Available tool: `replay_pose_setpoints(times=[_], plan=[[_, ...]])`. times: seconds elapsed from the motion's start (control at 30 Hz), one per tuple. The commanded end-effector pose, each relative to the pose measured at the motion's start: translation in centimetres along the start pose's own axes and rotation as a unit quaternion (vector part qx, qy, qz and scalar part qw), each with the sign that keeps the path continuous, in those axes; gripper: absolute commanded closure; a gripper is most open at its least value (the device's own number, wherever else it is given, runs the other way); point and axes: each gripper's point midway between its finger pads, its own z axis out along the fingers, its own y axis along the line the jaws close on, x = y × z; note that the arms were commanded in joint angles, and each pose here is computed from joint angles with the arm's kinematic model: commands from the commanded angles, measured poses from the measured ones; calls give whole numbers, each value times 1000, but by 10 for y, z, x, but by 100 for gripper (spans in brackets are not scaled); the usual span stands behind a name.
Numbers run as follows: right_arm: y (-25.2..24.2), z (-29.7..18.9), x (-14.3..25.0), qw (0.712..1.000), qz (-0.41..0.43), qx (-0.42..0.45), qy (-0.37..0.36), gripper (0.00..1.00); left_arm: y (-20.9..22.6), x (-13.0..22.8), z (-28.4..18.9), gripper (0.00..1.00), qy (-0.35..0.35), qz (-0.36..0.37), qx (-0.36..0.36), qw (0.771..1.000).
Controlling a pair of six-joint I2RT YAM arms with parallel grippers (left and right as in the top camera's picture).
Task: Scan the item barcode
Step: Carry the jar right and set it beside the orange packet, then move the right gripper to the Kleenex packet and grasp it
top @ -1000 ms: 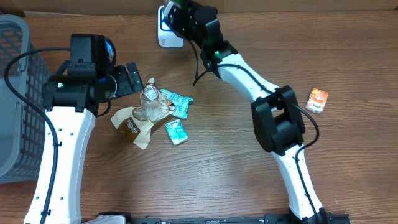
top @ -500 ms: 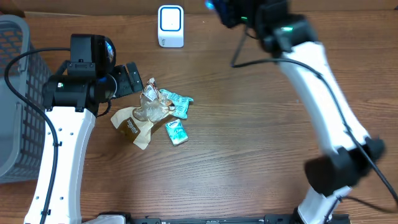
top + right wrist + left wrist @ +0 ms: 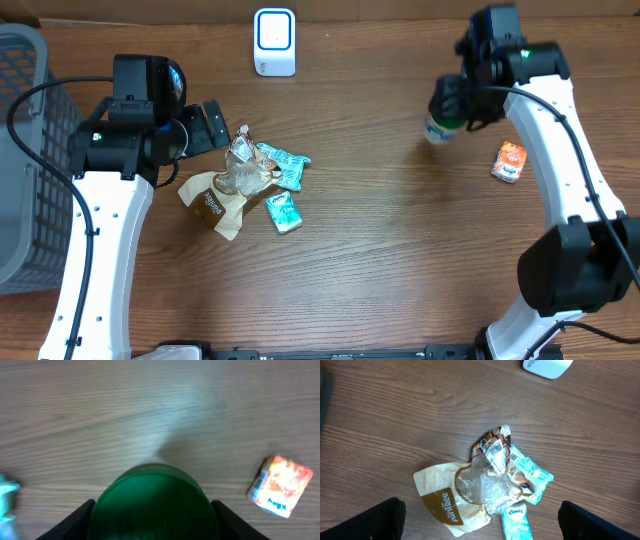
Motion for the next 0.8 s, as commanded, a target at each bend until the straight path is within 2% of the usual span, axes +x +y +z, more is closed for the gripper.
replay_pose_setpoints(times=[0.0, 0.17, 0.33, 0.5, 0.57, 0.6, 0.77], plan=[[-46, 30, 13, 996, 57, 64, 10, 63, 2, -6, -5, 0, -12, 9, -4, 1000], [-85, 50, 15, 990, 81, 115, -10, 63, 2, -6, -5, 1, -12, 9, -4, 1000], [-100, 58, 13, 987, 91, 132, -26, 62, 2, -6, -5, 1, -12, 9, -4, 1000], [-98, 66, 11, 987, 92, 125, -34, 51, 2, -6, -5, 0, -12, 9, -4, 1000], [-98, 66, 14, 987, 91, 126, -29, 41, 2, -6, -5, 0, -12, 9, -4, 1000], [-98, 66, 15, 987, 91, 126, -27, 39, 2, -6, -5, 0, -12, 9, -4, 1000], [-98, 66, 18, 987, 91, 127, -21, 37, 2, -6, -5, 0, -12, 9, -4, 1000]])
